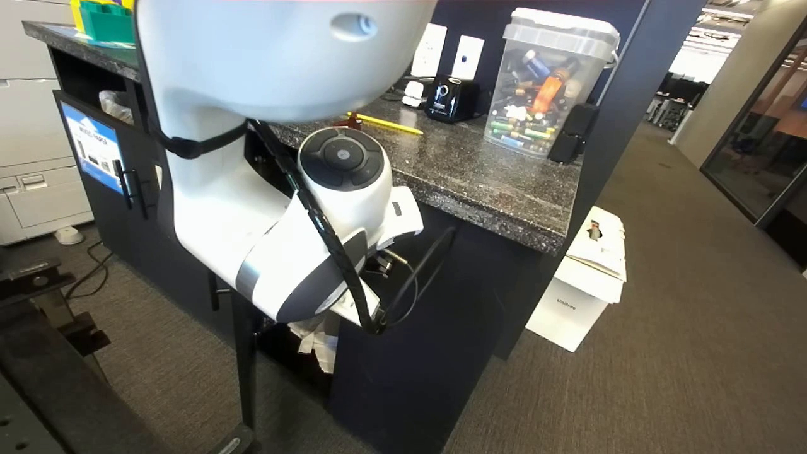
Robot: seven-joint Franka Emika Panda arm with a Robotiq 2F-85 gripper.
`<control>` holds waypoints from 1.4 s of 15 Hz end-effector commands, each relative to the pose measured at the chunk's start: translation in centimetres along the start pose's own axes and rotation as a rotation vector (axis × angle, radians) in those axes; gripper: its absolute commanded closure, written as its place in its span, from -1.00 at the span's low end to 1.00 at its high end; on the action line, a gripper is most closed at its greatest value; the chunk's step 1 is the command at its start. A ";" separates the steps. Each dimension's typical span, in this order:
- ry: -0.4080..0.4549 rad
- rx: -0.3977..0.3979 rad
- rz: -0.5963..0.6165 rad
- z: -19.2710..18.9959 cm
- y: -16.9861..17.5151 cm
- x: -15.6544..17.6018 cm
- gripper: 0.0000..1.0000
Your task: Open the right door of the cabinet on the far right.
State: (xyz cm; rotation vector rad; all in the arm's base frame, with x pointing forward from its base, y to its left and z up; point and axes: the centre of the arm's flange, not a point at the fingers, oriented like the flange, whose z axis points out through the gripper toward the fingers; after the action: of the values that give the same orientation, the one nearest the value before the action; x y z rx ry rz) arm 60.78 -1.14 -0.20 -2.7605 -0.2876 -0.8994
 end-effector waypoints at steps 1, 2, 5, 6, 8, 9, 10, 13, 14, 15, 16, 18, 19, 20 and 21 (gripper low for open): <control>-0.106 -0.114 0.076 -2.4 2.2 0.4 0.91; -0.128 -0.132 0.091 -3.2 2.5 0.5 0.91; -0.188 -0.184 0.120 -6.1 4.4 -0.3 0.91; -0.208 -0.194 0.127 -6.2 4.6 -0.7 0.91; -0.248 -0.209 0.136 -6.6 5.1 -1.7 0.91; -0.262 -0.214 0.147 -6.8 5.4 -2.0 0.91; -0.275 -0.221 0.155 -7.2 5.5 -2.2 0.91; -0.326 -0.241 0.175 -9.4 5.4 -3.1 0.91; -0.348 -0.250 0.181 -10.4 5.4 -3.5 0.91; -0.374 -0.261 0.191 -11.4 5.5 -4.0 0.91; -0.405 -0.275 0.204 -12.5 5.8 -4.6 0.91; -0.481 -0.315 0.244 -14.9 7.5 -5.9 0.91; -0.525 -0.343 0.268 -16.1 8.9 -6.6 0.91; -0.557 -0.380 0.296 -17.5 10.8 -7.0 0.91; -0.573 -0.429 0.326 -19.1 13.4 -6.6 0.91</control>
State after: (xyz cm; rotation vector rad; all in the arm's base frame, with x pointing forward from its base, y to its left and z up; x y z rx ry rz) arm 47.92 -13.71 4.87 -3.1726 0.1549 -0.1581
